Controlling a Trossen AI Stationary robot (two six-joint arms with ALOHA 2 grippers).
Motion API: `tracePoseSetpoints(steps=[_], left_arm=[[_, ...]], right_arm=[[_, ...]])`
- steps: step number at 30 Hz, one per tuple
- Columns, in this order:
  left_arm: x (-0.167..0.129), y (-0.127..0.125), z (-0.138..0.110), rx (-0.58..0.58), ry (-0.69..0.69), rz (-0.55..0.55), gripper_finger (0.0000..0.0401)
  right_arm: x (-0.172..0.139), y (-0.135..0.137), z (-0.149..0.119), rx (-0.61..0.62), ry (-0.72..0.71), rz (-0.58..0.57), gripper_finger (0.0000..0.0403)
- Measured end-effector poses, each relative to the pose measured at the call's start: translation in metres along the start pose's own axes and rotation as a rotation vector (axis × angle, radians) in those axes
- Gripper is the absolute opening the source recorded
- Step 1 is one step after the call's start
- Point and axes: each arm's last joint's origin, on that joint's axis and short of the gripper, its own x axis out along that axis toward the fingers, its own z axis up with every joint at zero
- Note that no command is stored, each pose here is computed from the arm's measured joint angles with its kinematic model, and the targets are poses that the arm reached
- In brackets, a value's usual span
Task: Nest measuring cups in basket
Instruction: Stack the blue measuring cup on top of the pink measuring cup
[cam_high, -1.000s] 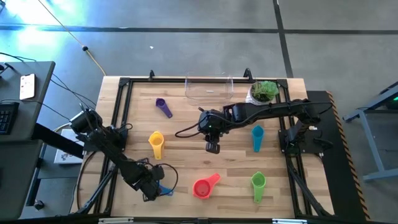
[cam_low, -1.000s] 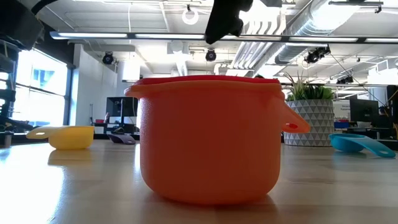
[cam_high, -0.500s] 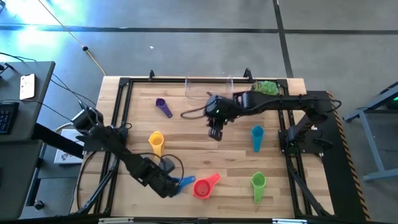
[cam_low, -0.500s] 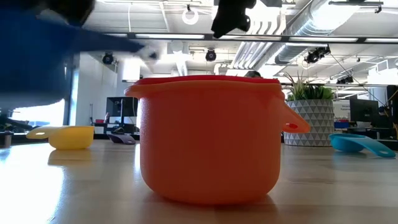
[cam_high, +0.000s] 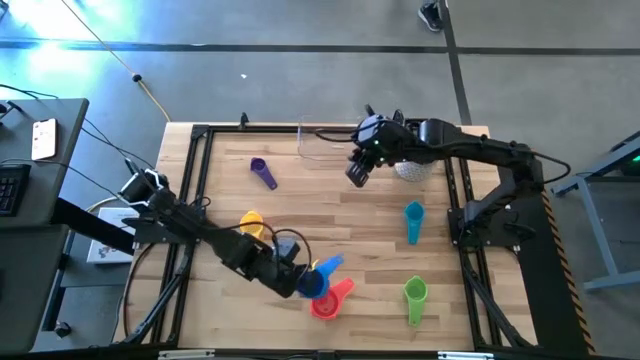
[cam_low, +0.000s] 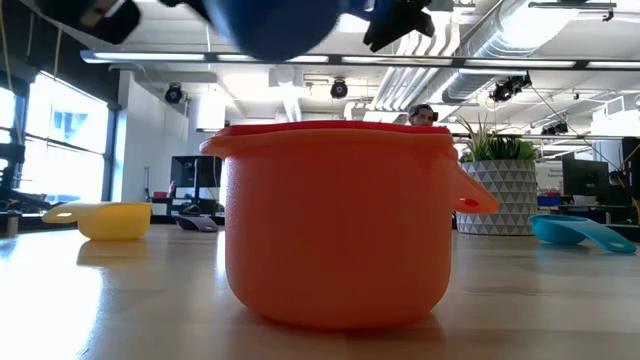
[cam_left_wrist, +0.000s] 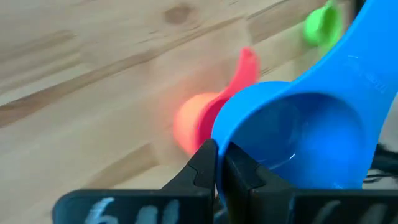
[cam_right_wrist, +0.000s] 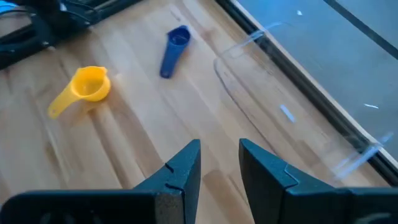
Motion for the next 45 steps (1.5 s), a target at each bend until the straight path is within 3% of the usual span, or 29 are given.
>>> tracePoseSetpoints(steps=[9,24,45], left_arm=[[0.030,-0.008,-0.003,-0.036,0.003,-0.069,0.0001],[0.075,0.002,-0.022,-0.049,0.065,-0.026,0.0003],[0.080,0.009,-0.023,-0.026,0.073,0.041,0.0005]], right_arm=[[0.002,-0.019,-0.006,0.025,0.079,-0.140,0.0101],[0.003,-0.025,-0.009,0.032,0.125,-0.167,0.0101],[0.003,-0.025,-0.009,0.030,0.137,-0.159,0.0101]])
